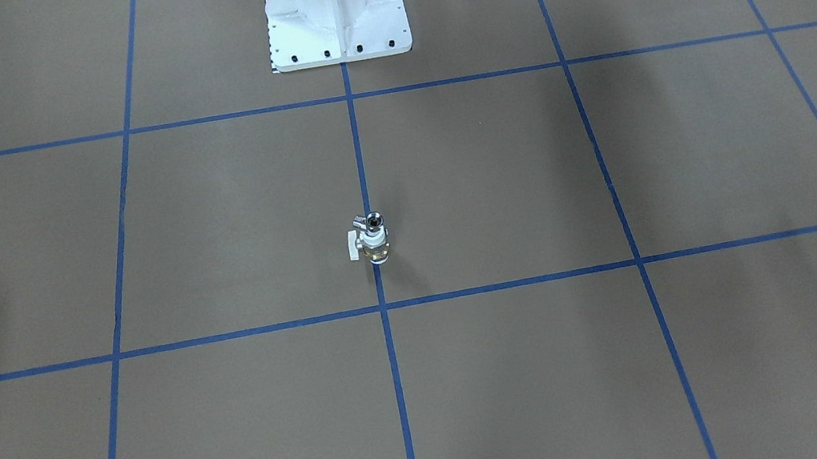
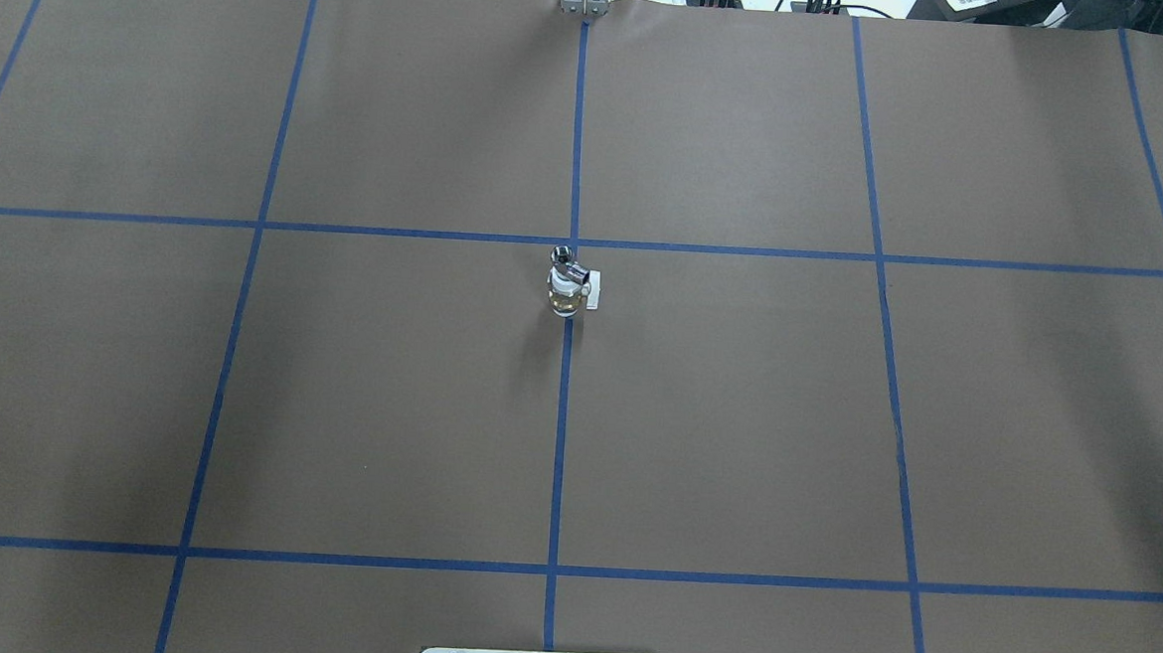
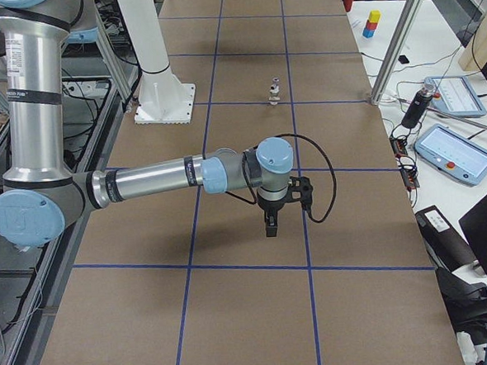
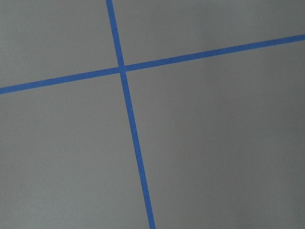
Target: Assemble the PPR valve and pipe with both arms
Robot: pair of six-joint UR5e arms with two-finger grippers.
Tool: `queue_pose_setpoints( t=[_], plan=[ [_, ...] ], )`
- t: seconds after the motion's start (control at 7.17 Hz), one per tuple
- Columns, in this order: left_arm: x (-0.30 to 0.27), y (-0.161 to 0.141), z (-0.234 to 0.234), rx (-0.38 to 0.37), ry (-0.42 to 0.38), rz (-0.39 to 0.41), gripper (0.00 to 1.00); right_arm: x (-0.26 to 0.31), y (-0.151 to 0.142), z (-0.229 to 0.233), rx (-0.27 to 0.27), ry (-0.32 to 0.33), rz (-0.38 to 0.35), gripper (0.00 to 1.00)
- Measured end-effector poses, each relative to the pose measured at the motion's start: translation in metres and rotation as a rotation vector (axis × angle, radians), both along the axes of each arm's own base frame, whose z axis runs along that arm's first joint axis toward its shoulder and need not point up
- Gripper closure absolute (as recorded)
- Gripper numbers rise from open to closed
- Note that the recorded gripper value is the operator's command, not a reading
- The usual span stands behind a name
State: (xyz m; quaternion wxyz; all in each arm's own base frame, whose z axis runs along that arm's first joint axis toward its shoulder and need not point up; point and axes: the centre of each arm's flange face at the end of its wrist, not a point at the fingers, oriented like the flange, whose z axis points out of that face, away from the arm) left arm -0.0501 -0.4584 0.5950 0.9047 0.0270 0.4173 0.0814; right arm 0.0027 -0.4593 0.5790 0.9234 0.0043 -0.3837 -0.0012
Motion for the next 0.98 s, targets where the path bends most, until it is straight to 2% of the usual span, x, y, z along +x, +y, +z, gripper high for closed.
queue_pose_setpoints(
  t=[0.98],
  plan=[
    [0.0,0.0003,-0.0012,-0.006,0.001,-0.007,0.0,-0.0001,-0.0001,0.0006,-0.001,-0.001,0.0,0.0]
  ],
)
